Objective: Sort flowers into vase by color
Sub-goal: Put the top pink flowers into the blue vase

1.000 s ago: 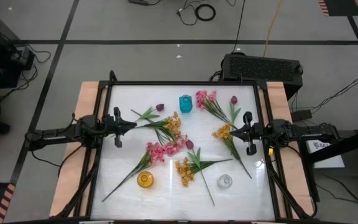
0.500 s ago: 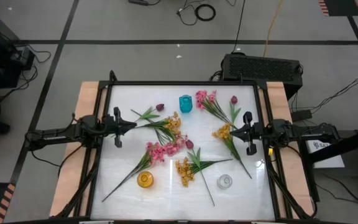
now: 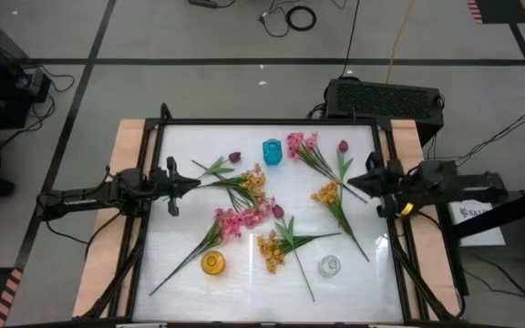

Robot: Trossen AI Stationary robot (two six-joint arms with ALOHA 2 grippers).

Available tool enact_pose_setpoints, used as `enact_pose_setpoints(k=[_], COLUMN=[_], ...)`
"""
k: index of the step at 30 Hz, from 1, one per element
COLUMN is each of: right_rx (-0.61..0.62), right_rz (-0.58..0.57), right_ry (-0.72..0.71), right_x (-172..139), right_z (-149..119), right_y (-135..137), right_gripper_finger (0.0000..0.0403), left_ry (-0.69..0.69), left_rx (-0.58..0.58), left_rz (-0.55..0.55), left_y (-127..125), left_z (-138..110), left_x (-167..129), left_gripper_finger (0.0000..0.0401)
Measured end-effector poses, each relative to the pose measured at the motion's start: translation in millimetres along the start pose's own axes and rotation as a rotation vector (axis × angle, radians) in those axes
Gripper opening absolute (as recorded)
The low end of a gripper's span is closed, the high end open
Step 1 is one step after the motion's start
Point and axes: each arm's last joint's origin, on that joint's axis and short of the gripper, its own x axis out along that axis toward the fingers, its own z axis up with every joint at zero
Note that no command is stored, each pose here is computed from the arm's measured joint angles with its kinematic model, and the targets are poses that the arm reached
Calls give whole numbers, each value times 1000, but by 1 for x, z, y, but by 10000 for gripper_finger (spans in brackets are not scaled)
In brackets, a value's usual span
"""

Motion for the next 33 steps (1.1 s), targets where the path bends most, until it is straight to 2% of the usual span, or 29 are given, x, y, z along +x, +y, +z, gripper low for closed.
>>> enact_pose_setpoints(k=[7,10,12,18,26,33], right_rx=[-63,-128,-182,-223,-133,-121], right_rz=[-19,-20,-26,-201,-236,-275], right_ry=[61,80,108,198,290,396], right_x=[16,25,31,46,66,73], right_z=[95,121,127,108,48,0], right_y=[31,39,42,33,17,3], right_gripper_finger=[0,0,0,0,0,0], left_ry=[0,0,0,-1,-1,-17], left_rx=[0,0,0,0,0,0], left_rz=[0,0,0,8,10,33], left_y=[0,0,0,0,0,1], left_z=[0,0,0,0,0,2], left_x=[0,0,0,0,0,0], left_gripper_finger=[23,23,23,23,23,23])
